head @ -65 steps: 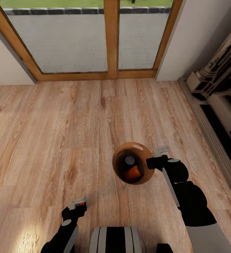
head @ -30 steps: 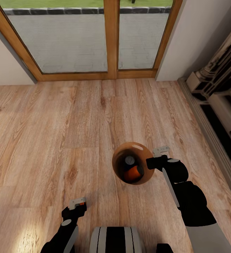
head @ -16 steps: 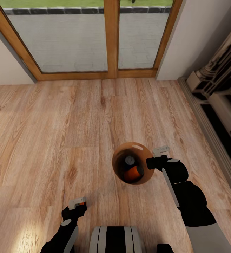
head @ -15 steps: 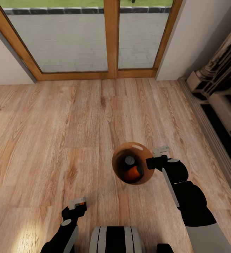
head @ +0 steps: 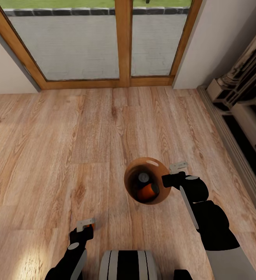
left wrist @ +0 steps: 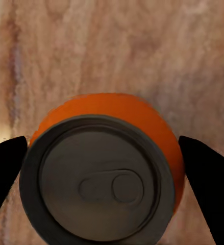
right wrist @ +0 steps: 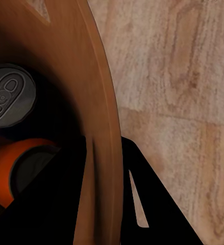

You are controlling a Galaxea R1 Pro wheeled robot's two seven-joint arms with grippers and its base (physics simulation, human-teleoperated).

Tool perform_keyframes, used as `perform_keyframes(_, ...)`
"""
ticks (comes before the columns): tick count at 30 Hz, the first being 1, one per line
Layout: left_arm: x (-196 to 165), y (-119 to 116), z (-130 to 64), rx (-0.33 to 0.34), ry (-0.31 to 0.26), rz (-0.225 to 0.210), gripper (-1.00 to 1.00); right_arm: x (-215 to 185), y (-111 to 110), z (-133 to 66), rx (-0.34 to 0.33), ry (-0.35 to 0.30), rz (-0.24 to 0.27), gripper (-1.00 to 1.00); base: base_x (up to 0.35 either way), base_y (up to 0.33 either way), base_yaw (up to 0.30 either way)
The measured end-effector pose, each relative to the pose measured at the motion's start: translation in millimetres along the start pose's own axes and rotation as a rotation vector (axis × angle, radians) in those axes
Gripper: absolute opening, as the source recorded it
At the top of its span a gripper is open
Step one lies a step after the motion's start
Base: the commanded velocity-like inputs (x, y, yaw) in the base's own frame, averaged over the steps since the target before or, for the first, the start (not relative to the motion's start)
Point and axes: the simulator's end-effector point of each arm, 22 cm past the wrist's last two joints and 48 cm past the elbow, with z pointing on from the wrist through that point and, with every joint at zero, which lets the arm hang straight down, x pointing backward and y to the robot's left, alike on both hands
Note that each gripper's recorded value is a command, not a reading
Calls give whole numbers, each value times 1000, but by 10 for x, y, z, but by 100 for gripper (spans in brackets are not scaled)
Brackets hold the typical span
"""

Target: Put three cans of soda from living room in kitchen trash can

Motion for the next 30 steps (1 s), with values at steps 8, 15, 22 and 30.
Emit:
perform_keyframes(8,0,-1,0,0,0,0,-100,0,1,0,0,0,0,-100,0,0,0)
perform_keyframes(15,-1,-1,1,0,0,0,-100,0,0,0,0,0,0,-100,0,0,0)
perform_keyframes(22,0,-2,0,1,-1,4,-100,0,1,-1,0,0,0,-100,0,0,0)
perform_keyframes(30,3,-3,0,1,-1,7,-100,-1,1,-1,0,0,0,-100,0,0,0)
